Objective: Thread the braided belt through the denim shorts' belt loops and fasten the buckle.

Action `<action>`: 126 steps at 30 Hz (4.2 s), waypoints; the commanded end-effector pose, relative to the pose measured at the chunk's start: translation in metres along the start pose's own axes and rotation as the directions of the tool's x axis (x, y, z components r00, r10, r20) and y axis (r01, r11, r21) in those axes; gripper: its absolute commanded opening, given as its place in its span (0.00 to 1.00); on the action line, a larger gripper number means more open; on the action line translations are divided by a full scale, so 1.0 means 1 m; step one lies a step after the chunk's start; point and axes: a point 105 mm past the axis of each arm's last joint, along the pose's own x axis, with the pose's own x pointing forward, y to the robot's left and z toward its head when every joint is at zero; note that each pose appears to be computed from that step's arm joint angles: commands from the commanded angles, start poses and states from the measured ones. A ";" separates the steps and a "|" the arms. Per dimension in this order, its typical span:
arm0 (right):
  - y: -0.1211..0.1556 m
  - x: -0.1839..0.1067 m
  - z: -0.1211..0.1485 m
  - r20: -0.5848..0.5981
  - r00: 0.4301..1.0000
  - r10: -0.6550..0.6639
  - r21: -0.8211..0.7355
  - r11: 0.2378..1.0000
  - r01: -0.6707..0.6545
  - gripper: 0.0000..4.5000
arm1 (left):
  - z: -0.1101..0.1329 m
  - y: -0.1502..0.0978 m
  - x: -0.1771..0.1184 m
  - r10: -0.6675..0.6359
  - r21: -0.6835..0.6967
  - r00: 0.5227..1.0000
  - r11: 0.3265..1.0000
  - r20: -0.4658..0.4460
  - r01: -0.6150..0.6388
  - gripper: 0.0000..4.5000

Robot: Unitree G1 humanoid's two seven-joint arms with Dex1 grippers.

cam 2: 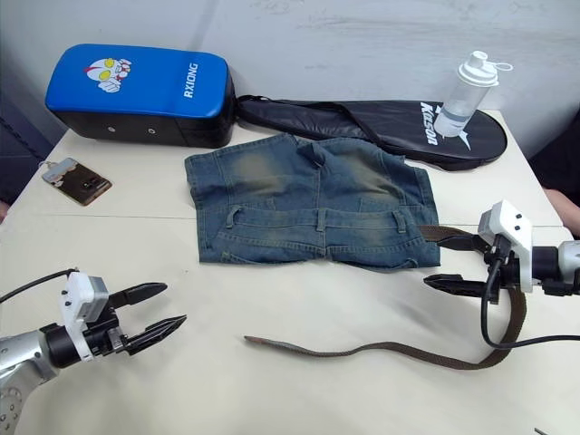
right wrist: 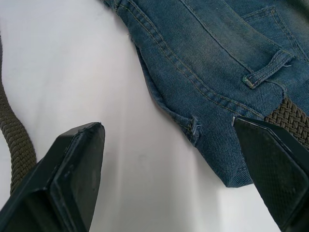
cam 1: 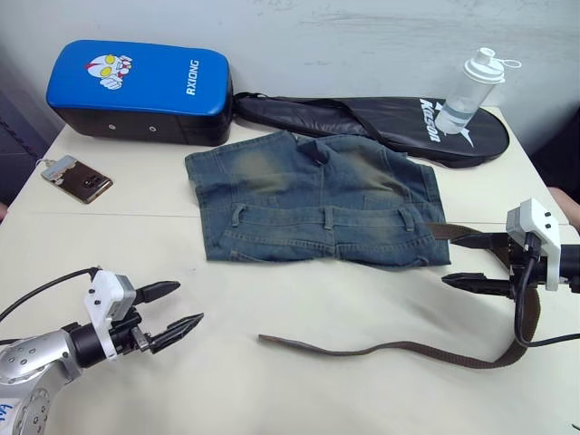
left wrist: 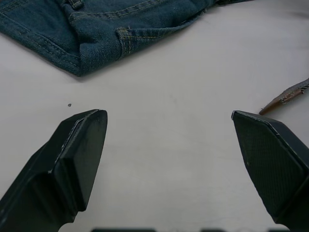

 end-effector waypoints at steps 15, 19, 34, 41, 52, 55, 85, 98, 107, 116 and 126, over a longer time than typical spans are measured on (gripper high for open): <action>0.019 0.055 0.041 0.192 0.974 0.119 -0.060 0.992 -0.109 0.99 | 0.041 0.004 -0.016 -0.060 -0.045 0.993 0.997 0.106 0.065 1.00; 0.032 0.053 0.054 0.165 0.965 0.204 -0.098 0.977 -0.190 0.99 | 0.045 -0.012 -0.014 -0.158 -0.056 0.982 0.985 0.101 0.165 1.00; 0.171 0.080 0.054 -0.024 0.812 0.583 -0.177 0.797 -0.577 0.99 | 0.044 -0.074 0.018 -0.596 0.085 0.792 0.789 -0.131 0.608 1.00; 0.180 0.119 0.019 -0.076 0.886 0.457 -0.231 0.857 -0.461 0.99 | 0.041 -0.077 0.025 -0.615 0.073 0.776 0.775 -0.139 0.627 1.00; 0.148 0.169 0.021 -0.044 0.935 0.353 -0.275 0.895 -0.351 0.38 | 0.036 -0.051 0.026 -0.469 0.089 0.879 0.875 -0.086 0.476 1.00; 0.132 0.161 0.038 0.023 0.926 0.378 -0.199 0.909 -0.366 0.05 | 0.035 -0.050 0.028 -0.425 0.053 0.905 0.904 -0.017 0.425 1.00; 0.111 0.116 0.100 0.235 0.844 0.482 0.143 0.842 -0.520 0.20 | 0.099 -0.075 0.090 -0.426 -0.199 0.783 0.808 0.453 0.554 0.00; 0.054 0.071 0.170 0.658 0.748 0.087 0.240 0.917 -0.318 0.83 | 0.140 -0.045 0.134 -0.258 -0.460 0.789 0.694 0.558 0.553 0.00; 0.090 0.109 0.133 0.685 0.728 -0.027 0.533 0.700 -0.476 0.83 | 0.160 -0.061 0.134 -0.340 -0.480 0.745 0.598 0.573 0.642 0.00; 0.080 0.109 0.145 0.781 0.608 -0.143 0.562 0.585 -0.585 0.83 | 0.161 -0.064 0.129 -0.384 -0.459 0.753 0.616 0.534 0.640 0.00; 0.085 0.116 0.142 0.766 0.632 -0.118 0.558 0.612 -0.561 0.21 | 0.152 -0.052 0.141 -0.290 -0.487 0.821 0.690 0.492 0.536 0.00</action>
